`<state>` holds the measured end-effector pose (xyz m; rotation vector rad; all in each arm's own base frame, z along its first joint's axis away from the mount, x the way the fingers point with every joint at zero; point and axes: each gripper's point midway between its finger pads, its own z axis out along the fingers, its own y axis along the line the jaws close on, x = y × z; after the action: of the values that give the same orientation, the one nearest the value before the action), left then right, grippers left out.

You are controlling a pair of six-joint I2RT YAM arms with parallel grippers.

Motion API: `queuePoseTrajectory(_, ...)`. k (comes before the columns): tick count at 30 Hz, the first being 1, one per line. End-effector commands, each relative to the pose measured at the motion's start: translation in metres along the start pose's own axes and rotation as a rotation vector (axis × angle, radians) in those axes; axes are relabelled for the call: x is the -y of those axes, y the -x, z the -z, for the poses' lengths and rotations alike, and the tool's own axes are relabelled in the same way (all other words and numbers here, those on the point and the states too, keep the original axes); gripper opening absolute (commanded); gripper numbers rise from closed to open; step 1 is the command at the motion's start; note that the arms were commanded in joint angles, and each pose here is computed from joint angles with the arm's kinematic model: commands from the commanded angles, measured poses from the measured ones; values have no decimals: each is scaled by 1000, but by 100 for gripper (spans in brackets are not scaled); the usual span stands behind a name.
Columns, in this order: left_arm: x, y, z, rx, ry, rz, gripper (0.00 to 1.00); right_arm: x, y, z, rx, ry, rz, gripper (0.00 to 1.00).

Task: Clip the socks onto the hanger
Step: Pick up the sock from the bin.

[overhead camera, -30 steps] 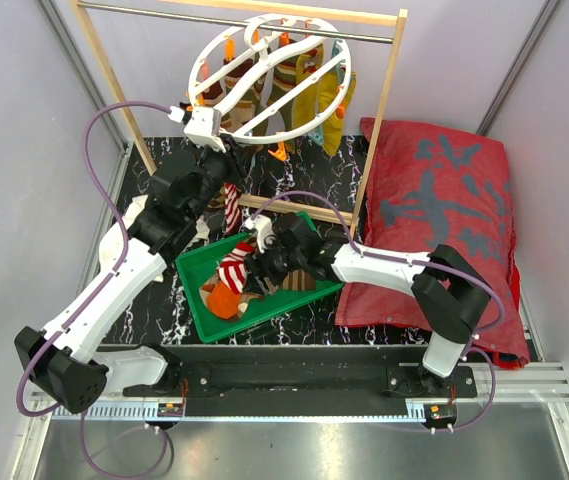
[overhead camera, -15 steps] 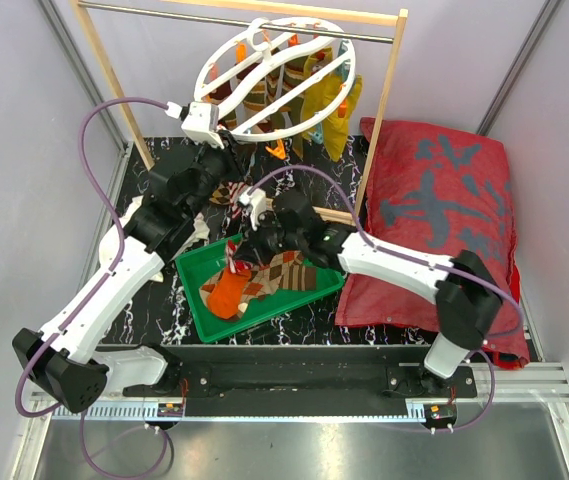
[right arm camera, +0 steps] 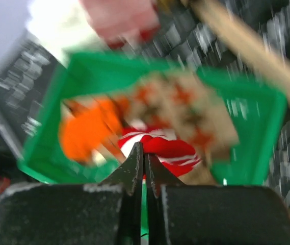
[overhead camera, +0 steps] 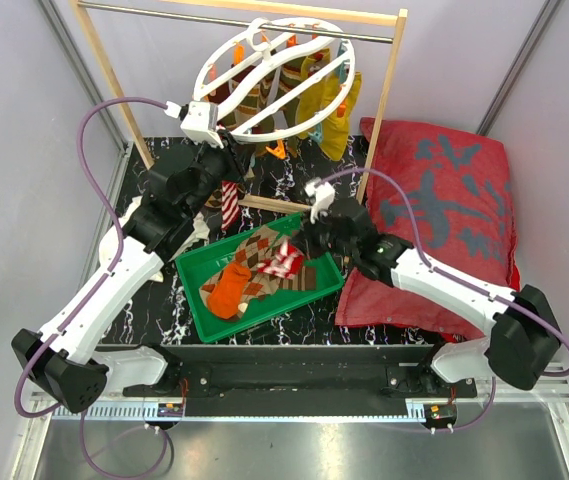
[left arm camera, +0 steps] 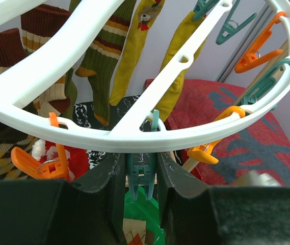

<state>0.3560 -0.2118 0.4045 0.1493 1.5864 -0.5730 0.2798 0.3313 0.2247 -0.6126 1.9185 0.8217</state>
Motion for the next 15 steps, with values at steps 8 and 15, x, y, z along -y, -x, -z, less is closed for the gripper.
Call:
queuePoseTrajectory(8, -1, 1, 4, -11, 12, 11, 0, 37, -117, 79, -395, -273, -180, 42)
queuePoseTrajectory(15, 0, 5, 6, -5, 15, 12, 0, 49, -72, 90, -419, -330, 32, 56)
